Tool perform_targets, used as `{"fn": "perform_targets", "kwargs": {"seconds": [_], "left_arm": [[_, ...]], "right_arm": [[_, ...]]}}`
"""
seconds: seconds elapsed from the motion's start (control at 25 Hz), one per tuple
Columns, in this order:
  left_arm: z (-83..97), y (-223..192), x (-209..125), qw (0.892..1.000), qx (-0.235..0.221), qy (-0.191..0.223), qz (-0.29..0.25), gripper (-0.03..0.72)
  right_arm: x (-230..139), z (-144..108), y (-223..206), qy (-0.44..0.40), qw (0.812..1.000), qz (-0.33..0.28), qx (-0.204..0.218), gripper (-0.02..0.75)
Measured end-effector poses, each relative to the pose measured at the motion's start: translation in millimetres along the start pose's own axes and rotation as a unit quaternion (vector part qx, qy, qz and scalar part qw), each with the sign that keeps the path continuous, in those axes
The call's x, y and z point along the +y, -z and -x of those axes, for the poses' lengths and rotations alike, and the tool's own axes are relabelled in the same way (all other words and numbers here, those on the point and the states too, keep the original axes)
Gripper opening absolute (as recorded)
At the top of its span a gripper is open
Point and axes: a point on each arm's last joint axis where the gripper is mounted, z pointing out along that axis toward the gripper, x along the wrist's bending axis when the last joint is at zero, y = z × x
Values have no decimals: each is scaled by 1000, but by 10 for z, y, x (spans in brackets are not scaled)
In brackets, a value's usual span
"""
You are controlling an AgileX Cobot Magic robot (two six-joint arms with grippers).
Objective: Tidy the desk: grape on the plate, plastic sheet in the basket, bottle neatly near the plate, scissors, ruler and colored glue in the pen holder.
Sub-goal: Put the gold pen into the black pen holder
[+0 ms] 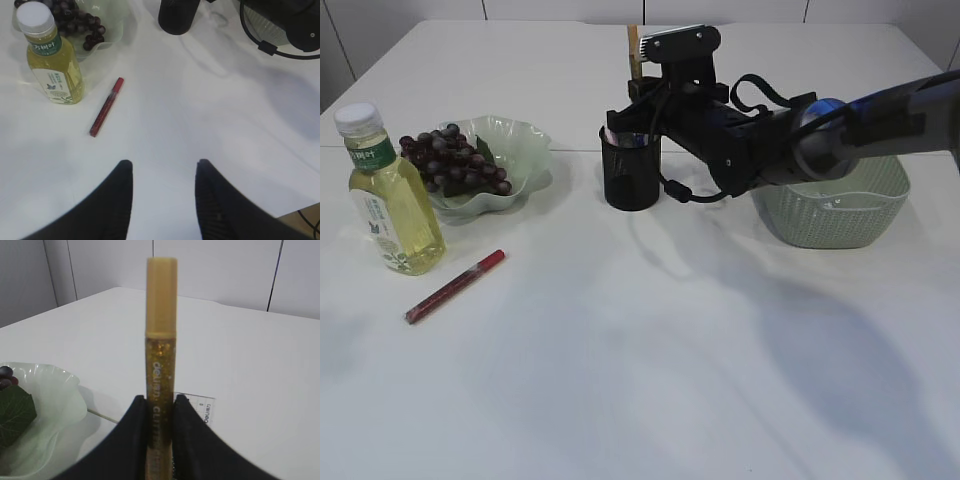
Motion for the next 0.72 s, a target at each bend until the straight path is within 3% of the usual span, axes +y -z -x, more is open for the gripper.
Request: {"fn": "perform_targets", "kwargs": {"seconds": [0.72], "left_arm": [[4,0,21,1000,-2,-1,11,309]], "right_arm": [[-60,0,-22,1,1000,-5,0,140]]}}
